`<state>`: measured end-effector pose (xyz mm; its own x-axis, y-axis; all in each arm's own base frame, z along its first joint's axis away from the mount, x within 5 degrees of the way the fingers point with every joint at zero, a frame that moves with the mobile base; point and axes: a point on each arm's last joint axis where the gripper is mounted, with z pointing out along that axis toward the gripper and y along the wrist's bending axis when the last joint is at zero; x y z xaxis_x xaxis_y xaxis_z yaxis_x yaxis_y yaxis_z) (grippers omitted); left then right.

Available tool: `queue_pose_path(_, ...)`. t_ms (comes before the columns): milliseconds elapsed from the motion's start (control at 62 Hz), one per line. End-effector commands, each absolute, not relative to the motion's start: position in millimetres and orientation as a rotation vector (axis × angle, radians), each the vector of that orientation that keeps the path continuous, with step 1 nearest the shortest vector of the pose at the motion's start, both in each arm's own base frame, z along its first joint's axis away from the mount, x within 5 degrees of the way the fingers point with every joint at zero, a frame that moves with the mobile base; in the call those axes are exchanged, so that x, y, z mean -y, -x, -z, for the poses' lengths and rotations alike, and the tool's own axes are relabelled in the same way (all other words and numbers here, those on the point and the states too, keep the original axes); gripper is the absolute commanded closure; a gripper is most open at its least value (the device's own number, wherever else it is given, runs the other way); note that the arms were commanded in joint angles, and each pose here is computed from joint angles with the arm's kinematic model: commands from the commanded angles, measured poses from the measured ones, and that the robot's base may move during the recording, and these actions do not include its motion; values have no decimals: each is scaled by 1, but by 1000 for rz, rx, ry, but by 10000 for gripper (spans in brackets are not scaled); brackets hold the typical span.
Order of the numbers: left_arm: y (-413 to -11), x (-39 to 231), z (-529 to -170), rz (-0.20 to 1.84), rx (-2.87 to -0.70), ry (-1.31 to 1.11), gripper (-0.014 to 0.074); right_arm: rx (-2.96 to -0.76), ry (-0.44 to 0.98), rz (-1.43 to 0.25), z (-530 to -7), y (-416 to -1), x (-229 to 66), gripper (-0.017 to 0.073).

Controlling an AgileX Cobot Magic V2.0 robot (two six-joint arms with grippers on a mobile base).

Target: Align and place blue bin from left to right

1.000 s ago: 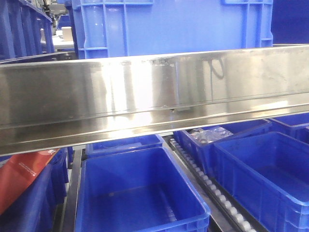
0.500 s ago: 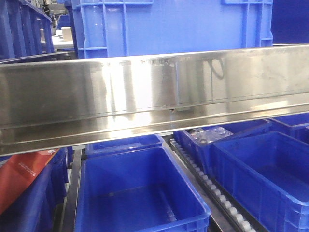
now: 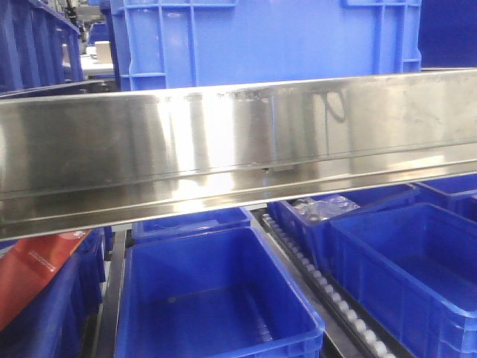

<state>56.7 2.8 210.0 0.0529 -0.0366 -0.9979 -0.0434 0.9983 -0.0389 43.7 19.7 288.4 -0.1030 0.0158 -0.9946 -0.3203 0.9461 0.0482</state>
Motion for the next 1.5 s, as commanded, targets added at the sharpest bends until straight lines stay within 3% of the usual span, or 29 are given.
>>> queue_pose_path(0,-56,-3,-212,-1,-1493,64,601,-1622,237,-271,-291,-44,-19,638)
queue_pose_path(113,-56,-3,-212,-1,-1493,64,601,-1560,237,-157,-291,-47,-14,638)
queue_pose_path(226,-56,-3,-212,-1,-1493,64,601,-1484,141,-73,-284,-51,-8,638)
queue_pose_path(435,-56,-3,-212,-1,-1493,64,601,-1457,10,60,-235,-54,1,638)
queue_pose_path(629,-56,-3,-212,-1,-1491,64,601,-1531,0,69,-209,-56,2,638)
queue_pose_path(1484,-56,-3,-212,-1,-1491,64,601,-1527,-2,68,-209,-56,2,638)
